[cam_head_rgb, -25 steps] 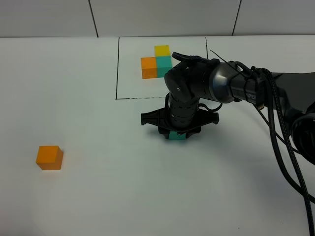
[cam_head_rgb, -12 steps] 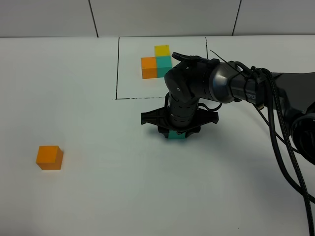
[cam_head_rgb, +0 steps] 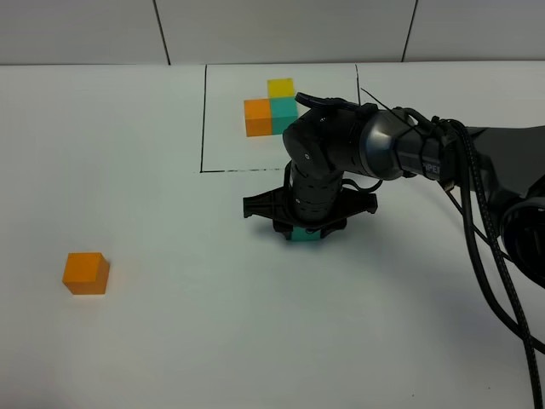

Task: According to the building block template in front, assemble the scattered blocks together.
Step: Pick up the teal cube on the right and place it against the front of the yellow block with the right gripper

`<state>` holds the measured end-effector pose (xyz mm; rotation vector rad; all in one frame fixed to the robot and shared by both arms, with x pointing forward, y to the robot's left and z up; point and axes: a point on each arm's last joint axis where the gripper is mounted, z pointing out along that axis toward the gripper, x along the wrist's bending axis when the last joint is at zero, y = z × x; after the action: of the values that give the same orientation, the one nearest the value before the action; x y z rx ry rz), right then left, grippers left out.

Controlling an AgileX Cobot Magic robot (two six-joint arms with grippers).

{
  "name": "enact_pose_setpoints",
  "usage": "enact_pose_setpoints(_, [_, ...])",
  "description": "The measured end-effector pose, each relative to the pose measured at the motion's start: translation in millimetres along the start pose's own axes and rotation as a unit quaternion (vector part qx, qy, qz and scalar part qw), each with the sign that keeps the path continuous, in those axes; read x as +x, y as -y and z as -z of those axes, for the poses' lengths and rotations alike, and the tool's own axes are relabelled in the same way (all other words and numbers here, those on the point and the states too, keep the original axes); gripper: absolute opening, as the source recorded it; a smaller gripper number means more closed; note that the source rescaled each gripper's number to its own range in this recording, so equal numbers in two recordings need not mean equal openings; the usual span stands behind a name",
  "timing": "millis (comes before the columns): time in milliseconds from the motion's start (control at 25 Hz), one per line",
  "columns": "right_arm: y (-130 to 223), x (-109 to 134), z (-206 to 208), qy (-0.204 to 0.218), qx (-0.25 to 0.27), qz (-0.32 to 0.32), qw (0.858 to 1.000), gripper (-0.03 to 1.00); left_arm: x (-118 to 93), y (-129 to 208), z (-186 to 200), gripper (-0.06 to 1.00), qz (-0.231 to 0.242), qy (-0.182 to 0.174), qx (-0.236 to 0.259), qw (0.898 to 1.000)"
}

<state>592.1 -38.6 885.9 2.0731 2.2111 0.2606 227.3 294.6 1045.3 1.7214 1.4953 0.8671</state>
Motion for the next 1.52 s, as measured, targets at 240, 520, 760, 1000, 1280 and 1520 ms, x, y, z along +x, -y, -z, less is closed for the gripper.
enact_pose_setpoints(240, [0.4, 0.0, -0.4, 0.004, 0.004, 0.021, 1.000, 0.01, 0.0, 0.0, 0.0, 0.39, 0.000, 0.000, 0.000, 1.000])
enact_pose_setpoints(520, [-0.4, -0.3, -0.3, 0.003, 0.005, 0.013, 1.000, 0.01, 0.0, 0.0, 0.0, 0.39, 0.000, 0.000, 0.000, 1.000])
enact_pose_setpoints(760, [-2.0, -2.5, -0.6, 0.001, 0.004, -0.011, 1.000, 0.01, 0.0, 0.0, 0.0, 0.39, 0.000, 0.000, 0.000, 1.000])
enact_pose_setpoints(1000, [-5.7, -7.7, -1.0, 0.000, 0.003, -0.029, 1.000, 0.01, 0.0, 0.0, 0.0, 0.39, 0.000, 0.000, 0.000, 1.000])
enact_pose_setpoints(1280, [-6.9, -9.2, -1.1, 0.000, 0.002, -0.031, 1.000, 0.01, 0.0, 0.0, 0.0, 0.39, 0.000, 0.000, 0.000, 1.000])
enact_pose_setpoints(1520, [-6.8, -9.1, -1.1, 0.000, 0.002, 0.001, 1.000, 0.01, 0.0, 0.0, 0.0, 0.39, 0.000, 0.000, 0.000, 1.000])
